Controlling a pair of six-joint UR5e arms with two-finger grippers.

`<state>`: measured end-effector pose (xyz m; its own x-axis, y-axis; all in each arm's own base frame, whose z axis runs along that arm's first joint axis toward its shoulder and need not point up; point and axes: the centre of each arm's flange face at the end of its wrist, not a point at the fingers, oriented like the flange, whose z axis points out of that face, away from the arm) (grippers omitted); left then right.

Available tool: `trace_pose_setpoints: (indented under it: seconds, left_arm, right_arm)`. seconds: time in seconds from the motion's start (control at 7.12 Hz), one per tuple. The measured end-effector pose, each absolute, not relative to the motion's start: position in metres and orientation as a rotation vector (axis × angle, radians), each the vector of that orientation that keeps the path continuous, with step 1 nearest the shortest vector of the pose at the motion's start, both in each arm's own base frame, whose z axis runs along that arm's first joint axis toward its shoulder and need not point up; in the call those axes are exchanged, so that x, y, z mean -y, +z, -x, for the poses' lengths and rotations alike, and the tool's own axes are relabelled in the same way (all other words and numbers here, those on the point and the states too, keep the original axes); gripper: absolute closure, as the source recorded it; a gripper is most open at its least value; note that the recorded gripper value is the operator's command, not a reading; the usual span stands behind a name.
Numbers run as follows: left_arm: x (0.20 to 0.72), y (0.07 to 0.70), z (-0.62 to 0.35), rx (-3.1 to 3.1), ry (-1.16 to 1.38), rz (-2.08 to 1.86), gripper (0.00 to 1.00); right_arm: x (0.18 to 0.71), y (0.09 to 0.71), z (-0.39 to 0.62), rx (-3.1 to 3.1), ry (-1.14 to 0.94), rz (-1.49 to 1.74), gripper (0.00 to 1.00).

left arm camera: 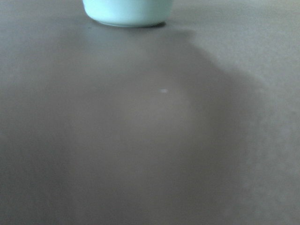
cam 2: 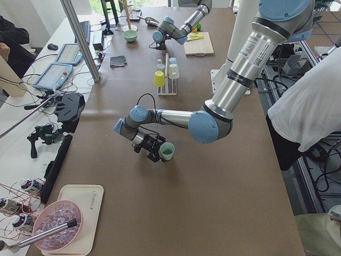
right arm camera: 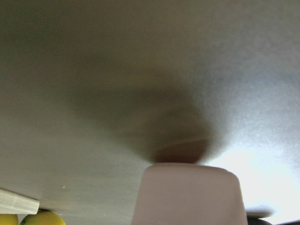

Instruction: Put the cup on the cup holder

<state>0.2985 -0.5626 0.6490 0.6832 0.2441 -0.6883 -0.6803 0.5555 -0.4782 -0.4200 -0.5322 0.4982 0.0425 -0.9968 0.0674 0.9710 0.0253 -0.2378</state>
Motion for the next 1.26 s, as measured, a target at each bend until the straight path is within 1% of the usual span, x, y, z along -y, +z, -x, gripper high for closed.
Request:
trace_pose_setpoints:
  seconds: [0.14,0.28,0.42,0.56,0.84,1.26]
  left_arm:
    - [0.562,0.649,-0.298,-0.608,0.591,0.811,0.30]
    - [0.562,0.649,-0.298,-0.610,0.593,0.811,0.70]
    - [0.562,0.647,-0.299,-0.610,0.593,0.810,0.96]
    - [0.562,0.645,-0.298,-0.609,0.590,0.814,1.00]
    - [0.560,0.635,-0.295,-0.600,0.580,0.836,1.00]
    - [0.556,0.602,-0.286,-0.571,0.576,0.865,1.00]
  right_arm:
    - [0.533,0.501,0.417,-0.130,-1.524,0.244,0.01]
    - [0.533,0.504,0.415,-0.129,-1.522,0.242,0.01]
    - [0.533,0.507,0.413,-0.129,-1.521,0.240,0.01]
    - [0.533,0.509,0.411,-0.128,-1.520,0.237,0.01]
    - [0.533,0.514,0.408,-0.128,-1.517,0.235,0.01]
    - [0.533,0.520,0.405,-0.126,-1.515,0.225,0.02]
